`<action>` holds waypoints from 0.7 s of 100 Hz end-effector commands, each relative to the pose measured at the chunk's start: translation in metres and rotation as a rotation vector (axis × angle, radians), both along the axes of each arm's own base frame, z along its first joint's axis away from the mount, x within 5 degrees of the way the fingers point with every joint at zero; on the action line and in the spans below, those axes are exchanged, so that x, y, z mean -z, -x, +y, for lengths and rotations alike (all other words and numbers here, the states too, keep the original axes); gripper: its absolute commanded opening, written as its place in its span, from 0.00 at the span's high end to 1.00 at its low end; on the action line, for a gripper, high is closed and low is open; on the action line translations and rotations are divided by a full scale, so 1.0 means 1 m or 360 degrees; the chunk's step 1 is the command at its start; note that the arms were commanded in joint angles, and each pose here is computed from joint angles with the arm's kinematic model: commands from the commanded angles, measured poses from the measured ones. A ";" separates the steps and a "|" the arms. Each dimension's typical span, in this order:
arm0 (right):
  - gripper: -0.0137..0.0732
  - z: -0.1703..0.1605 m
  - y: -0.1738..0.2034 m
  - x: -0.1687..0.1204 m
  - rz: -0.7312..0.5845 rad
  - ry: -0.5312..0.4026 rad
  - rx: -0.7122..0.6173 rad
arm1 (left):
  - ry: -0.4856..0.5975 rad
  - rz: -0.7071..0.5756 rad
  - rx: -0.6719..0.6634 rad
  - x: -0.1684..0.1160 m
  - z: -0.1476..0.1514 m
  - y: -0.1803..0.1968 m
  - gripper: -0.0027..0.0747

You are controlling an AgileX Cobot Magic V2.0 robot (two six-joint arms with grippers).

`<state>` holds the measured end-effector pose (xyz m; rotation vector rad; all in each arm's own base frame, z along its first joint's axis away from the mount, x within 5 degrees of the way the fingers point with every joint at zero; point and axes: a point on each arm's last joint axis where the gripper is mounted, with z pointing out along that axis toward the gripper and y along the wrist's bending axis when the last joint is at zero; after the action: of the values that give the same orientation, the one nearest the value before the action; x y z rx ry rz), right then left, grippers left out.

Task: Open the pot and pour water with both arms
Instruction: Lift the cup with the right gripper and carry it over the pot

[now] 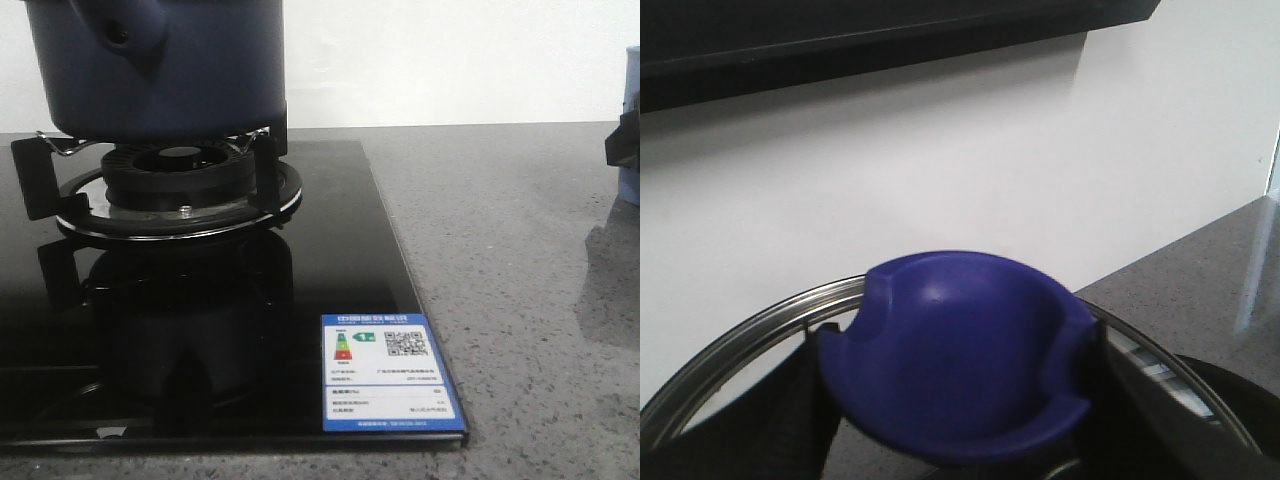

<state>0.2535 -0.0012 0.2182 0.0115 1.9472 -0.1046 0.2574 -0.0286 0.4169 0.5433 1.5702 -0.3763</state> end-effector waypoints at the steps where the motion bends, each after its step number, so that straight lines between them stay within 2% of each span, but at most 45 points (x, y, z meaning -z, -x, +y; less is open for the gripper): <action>1: 0.13 -0.003 -0.005 -0.020 -0.0200 0.0031 0.0034 | 0.0112 -0.0125 -0.0004 -0.025 -0.001 0.011 0.53; 13: 0.17 -0.003 -0.005 -0.020 -0.0200 0.0031 0.0034 | 0.0112 -0.0125 -0.0004 -0.025 -0.001 0.011 0.53; 35: 0.40 -0.003 -0.005 -0.020 -0.0200 0.0031 0.0034 | 0.0112 -0.0125 -0.0004 -0.025 -0.001 0.011 0.53; 70: 0.41 -0.002 -0.002 -0.027 -0.0195 0.0019 0.0017 | 0.0112 -0.0125 -0.0004 -0.025 -0.001 0.011 0.53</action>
<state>0.2534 -0.0010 0.2193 0.0111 1.9492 -0.1024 0.2574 -0.0286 0.4169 0.5433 1.5702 -0.3763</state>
